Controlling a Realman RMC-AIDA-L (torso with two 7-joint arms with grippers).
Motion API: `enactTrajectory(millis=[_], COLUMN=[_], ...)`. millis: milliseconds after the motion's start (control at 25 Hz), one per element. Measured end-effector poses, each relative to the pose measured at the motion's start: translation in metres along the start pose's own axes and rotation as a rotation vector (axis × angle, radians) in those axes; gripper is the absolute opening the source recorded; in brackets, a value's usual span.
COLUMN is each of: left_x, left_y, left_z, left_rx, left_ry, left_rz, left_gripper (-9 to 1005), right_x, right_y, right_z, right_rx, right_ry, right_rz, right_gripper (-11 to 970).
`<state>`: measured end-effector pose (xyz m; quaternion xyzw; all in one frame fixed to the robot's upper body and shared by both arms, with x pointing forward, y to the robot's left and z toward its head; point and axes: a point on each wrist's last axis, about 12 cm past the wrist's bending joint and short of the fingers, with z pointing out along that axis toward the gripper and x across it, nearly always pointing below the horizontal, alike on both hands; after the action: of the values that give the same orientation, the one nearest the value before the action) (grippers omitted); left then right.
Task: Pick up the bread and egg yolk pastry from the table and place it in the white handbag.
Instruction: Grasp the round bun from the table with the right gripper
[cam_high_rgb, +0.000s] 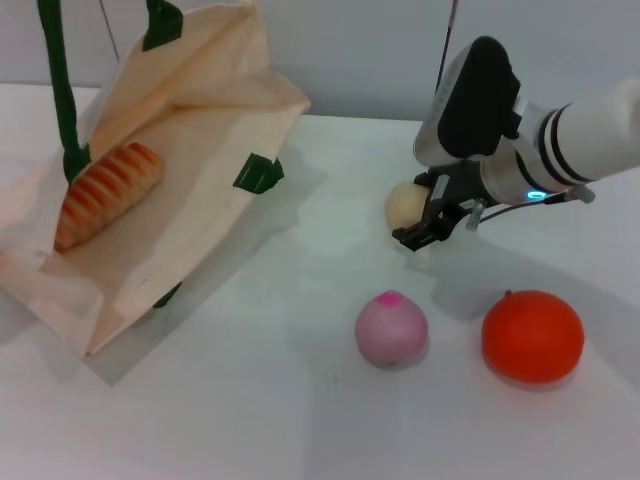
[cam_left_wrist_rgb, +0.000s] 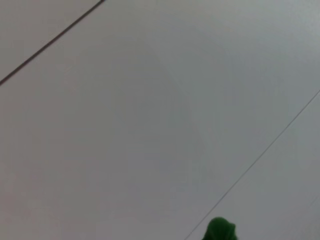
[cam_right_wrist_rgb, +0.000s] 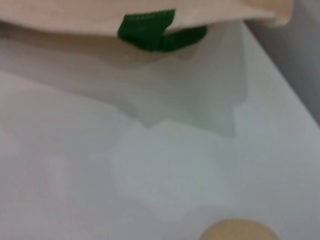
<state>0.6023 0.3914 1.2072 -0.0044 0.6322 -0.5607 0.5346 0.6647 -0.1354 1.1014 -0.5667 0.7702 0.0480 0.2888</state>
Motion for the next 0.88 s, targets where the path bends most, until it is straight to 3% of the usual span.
enactTrajectory(millis=[400,880], left_x=[0.0042,0.0039], left_y=[0.0012,0.0011], left_z=[0.004,0.0054], left_rx=[0.009,0.009], left_ry=[0.002,0.003], left_rz=[-0.003,-0.001], left_gripper=[129,129], right_x=[-0.0037,-0.0039], right_y=[0.0004,-0.0034], right_z=[0.001,0.0007], right_rx=[0.005,0.033], right_ry=[0.011,0.017], right_rz=[0.006,0.04], right_gripper=[857,660])
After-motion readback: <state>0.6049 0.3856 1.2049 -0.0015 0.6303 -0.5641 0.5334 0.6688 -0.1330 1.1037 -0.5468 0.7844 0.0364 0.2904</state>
